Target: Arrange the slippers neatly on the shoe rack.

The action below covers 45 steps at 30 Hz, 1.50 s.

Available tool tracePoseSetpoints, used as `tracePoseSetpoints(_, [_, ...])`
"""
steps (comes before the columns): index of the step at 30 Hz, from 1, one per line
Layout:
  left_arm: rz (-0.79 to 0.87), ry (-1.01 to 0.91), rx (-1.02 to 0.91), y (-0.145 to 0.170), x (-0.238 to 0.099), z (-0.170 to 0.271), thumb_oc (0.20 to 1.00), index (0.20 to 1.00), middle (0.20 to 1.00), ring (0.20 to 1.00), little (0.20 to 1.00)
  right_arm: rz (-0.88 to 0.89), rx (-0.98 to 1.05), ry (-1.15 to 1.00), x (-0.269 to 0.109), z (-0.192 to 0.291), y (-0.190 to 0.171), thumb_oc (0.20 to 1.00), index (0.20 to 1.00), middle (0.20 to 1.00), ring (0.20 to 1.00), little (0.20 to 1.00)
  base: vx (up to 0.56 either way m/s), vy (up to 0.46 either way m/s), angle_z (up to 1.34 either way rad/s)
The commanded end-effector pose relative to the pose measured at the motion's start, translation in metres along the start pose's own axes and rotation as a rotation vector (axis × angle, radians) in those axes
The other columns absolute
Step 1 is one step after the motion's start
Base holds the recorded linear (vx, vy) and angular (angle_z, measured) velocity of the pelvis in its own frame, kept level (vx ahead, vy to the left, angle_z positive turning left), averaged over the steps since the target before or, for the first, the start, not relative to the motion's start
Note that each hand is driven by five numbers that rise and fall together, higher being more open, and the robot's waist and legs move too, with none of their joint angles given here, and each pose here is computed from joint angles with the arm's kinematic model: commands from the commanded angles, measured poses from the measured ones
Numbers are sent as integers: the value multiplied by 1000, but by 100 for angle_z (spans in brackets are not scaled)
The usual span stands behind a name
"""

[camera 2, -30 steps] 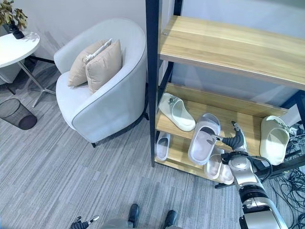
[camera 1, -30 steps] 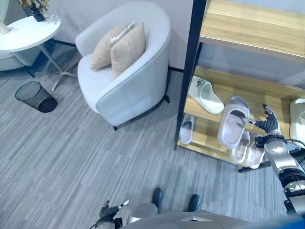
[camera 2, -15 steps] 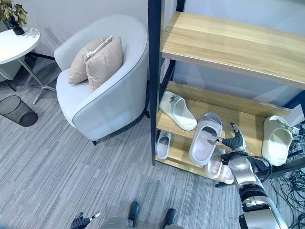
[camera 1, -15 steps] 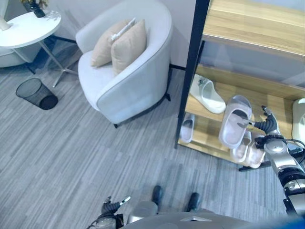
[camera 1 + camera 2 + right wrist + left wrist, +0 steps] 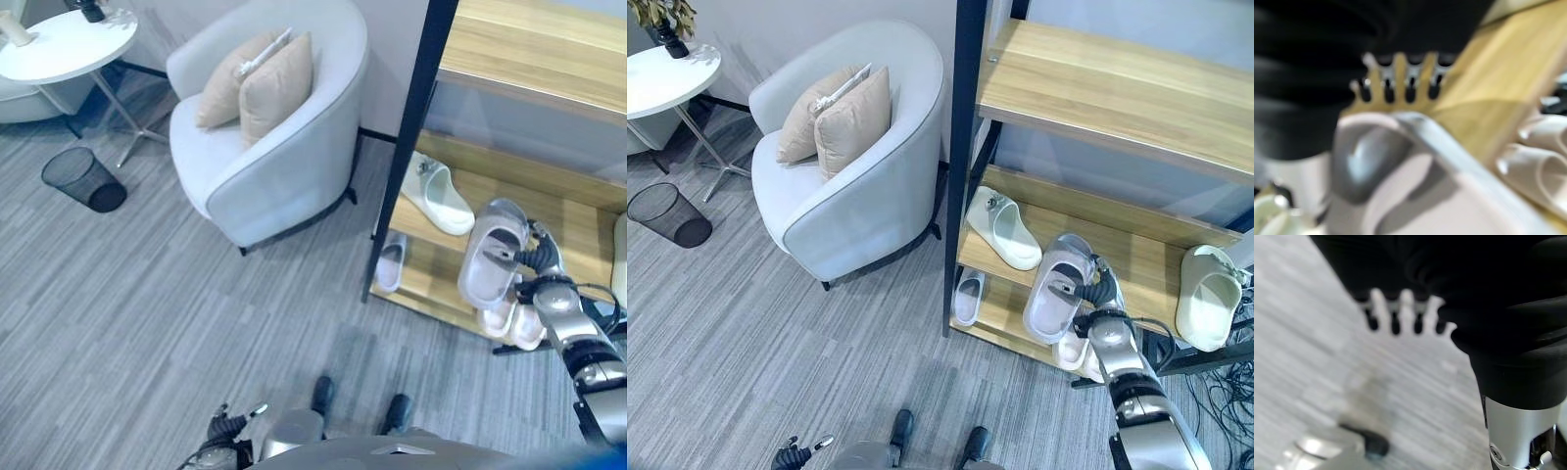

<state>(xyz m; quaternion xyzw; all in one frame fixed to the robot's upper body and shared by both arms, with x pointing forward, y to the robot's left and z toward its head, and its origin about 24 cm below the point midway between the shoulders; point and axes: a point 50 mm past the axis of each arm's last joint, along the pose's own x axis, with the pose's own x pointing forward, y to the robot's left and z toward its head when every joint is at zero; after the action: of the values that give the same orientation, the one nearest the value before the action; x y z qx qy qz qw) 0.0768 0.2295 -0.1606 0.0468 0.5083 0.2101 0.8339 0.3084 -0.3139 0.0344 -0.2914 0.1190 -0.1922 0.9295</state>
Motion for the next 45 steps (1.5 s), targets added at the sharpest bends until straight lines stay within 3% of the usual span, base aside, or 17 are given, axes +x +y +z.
tracePoseSetpoints(1, [17,-11,55,7,3,5,1000,1000,1000,1000,1000,-46,-57,-76,10,21,-10,1000,1000,1000,1000,1000,4,10,6])
tracePoseSetpoints(25, [1,-23,31,-1,2,7,1000,1000,1000,1000,1000,-132,-364,-28,28,42,-23,1000,1000,1000,1000,1000,1,0,0])
tracePoseSetpoints(43, [28,12,46,4,1,-2,1000,1000,1000,1000,1000,-156,-353,85,22,17,-28,1000,1000,1000,1000,1000,9,-14,-3])
tracePoseSetpoints(45, [27,13,53,4,1,-2,1000,1000,1000,1000,1000,-162,-345,85,22,17,-28,533,533,533,533,533,5,-6,-2])
